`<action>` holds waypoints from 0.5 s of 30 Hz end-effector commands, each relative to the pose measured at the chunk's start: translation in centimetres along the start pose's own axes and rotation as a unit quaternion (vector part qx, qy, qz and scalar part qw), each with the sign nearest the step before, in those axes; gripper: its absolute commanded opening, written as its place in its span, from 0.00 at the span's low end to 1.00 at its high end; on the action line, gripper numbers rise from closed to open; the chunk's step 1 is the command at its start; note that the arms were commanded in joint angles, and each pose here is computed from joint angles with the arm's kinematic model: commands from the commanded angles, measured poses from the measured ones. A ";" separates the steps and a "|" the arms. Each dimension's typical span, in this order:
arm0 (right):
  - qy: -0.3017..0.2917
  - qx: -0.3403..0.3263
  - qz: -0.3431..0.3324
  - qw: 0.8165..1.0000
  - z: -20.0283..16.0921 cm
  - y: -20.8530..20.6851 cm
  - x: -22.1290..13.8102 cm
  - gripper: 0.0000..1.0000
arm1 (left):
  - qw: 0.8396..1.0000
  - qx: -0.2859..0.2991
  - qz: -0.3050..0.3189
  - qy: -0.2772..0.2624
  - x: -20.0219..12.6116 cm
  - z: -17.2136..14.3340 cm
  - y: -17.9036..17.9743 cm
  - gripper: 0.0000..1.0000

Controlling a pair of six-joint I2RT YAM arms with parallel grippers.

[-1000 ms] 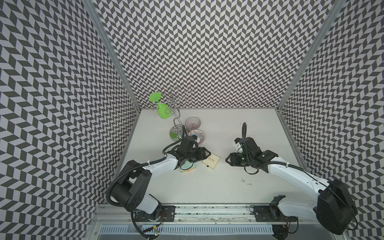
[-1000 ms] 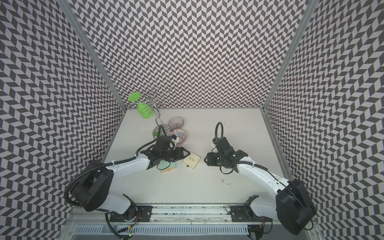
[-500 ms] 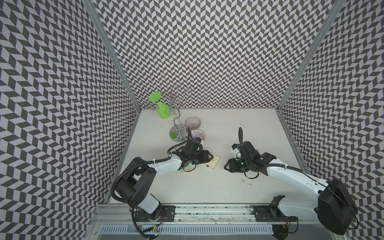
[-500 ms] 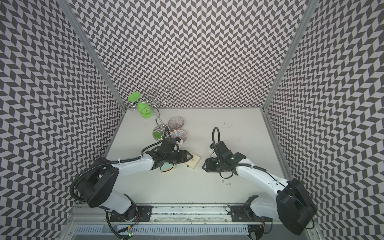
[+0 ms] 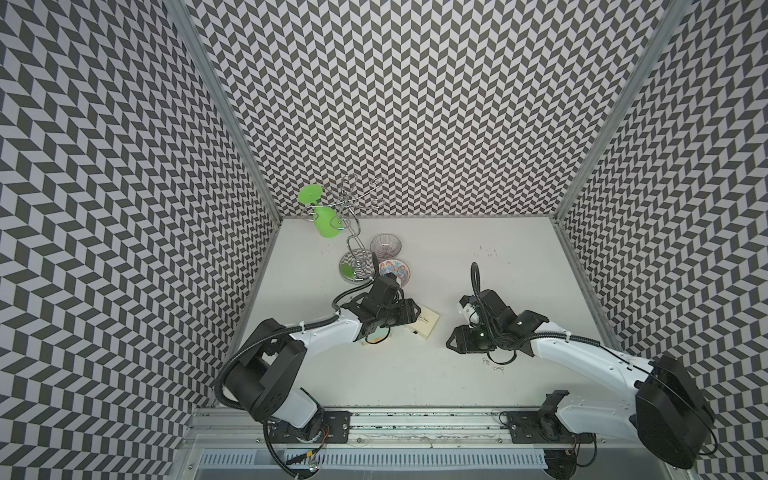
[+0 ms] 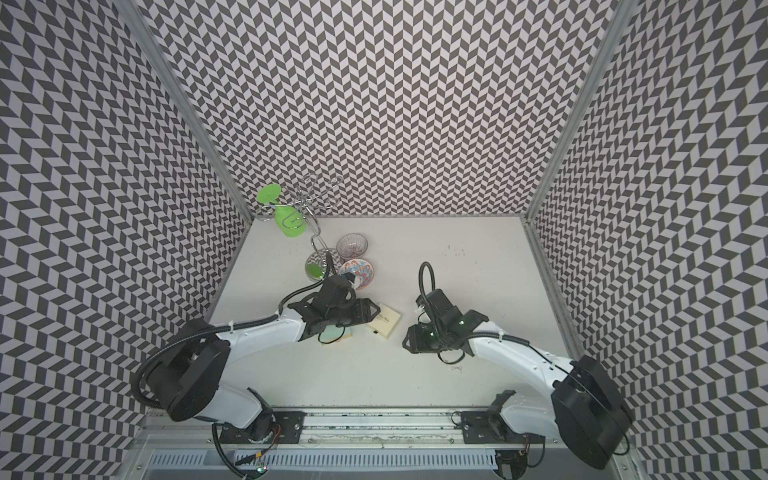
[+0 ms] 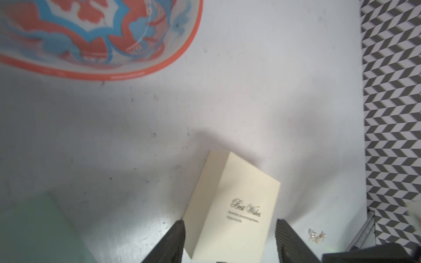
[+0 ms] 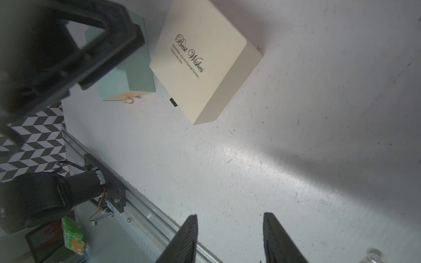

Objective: Take out the earrings from the drawer-style jewelry box
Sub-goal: Adjust the jewelry box at the center of the board.

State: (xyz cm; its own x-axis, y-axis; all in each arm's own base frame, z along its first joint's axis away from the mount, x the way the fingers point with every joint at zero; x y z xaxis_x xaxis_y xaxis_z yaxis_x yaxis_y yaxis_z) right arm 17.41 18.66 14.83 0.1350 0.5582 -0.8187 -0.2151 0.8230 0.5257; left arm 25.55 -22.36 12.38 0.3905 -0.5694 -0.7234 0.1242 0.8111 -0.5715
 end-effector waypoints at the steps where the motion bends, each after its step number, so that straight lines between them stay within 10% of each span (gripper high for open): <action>1: -0.022 -0.019 0.030 0.999 0.3 1.3 -0.6 0.53 | 0.999 0.021 -0.027 0.004 0.5 0.1 -0.5 0.65; 15: -0.042 -0.017 0.012 0.999 0.1 1.0 -0.1 0.52 | 0.996 -0.038 -0.060 0.046 1.2 -2.7 -1.8 0.57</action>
State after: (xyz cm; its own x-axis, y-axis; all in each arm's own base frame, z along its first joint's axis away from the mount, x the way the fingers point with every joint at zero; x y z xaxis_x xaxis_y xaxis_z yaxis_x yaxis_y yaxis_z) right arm 17.03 19.45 15.28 0.1610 0.5814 -0.7975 -0.2513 0.8056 0.5365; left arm 23.62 -24.66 11.49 0.2931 -0.6603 -0.6915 0.1494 0.7460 -0.6490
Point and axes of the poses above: each gripper's point midway between its finger pads, its own x axis out along the fingers, its own y axis along the line the jaws close on, z = x × y, the point moved 8 cm from there along -x, back along the fingers
